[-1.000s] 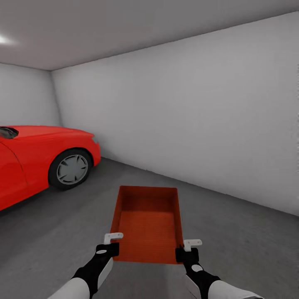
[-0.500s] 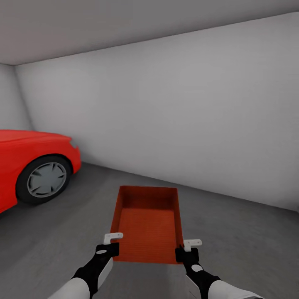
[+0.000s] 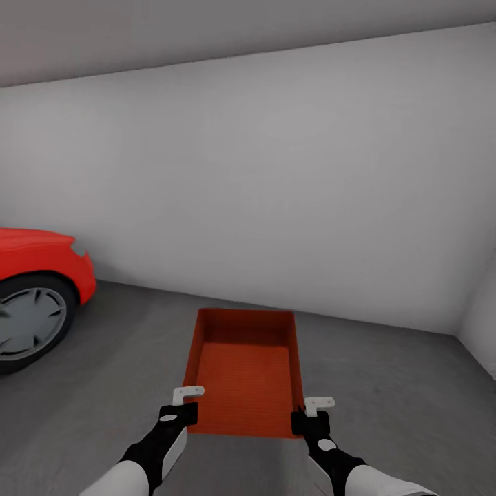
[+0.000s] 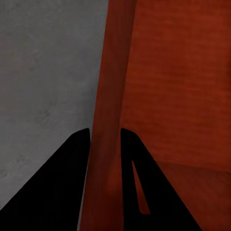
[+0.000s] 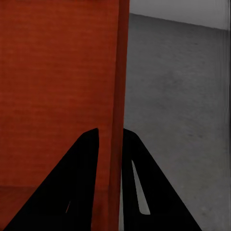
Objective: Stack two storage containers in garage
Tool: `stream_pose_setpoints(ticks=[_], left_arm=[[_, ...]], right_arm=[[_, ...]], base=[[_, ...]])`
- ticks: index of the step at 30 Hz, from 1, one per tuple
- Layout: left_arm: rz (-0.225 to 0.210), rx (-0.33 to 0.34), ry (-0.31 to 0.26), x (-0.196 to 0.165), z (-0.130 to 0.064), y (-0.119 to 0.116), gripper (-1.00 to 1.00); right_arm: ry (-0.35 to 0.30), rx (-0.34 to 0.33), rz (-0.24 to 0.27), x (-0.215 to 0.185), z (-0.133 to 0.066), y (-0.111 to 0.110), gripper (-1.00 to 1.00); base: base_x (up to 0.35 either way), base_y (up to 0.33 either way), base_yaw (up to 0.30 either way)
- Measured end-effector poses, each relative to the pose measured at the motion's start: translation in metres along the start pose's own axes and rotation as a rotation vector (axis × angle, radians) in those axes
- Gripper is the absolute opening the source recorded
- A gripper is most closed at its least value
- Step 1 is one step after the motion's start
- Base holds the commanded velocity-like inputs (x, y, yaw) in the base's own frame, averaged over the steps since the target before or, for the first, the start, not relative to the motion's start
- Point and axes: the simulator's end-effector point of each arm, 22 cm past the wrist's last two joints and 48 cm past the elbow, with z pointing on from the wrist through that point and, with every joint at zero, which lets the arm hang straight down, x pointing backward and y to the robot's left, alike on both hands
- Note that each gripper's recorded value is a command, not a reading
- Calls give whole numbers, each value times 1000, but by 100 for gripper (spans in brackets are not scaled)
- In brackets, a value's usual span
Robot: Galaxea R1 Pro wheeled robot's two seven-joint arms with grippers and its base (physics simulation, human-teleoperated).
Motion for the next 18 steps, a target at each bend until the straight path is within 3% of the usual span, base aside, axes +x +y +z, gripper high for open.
stream_pose_setpoints(ticks=[18], left_arm=[[-1, -1, -1, 0, 0, 0, -100]], right_arm=[[-1, 0, 0, 0, 0, 0, -100]], base=[[297, 226, -285]])
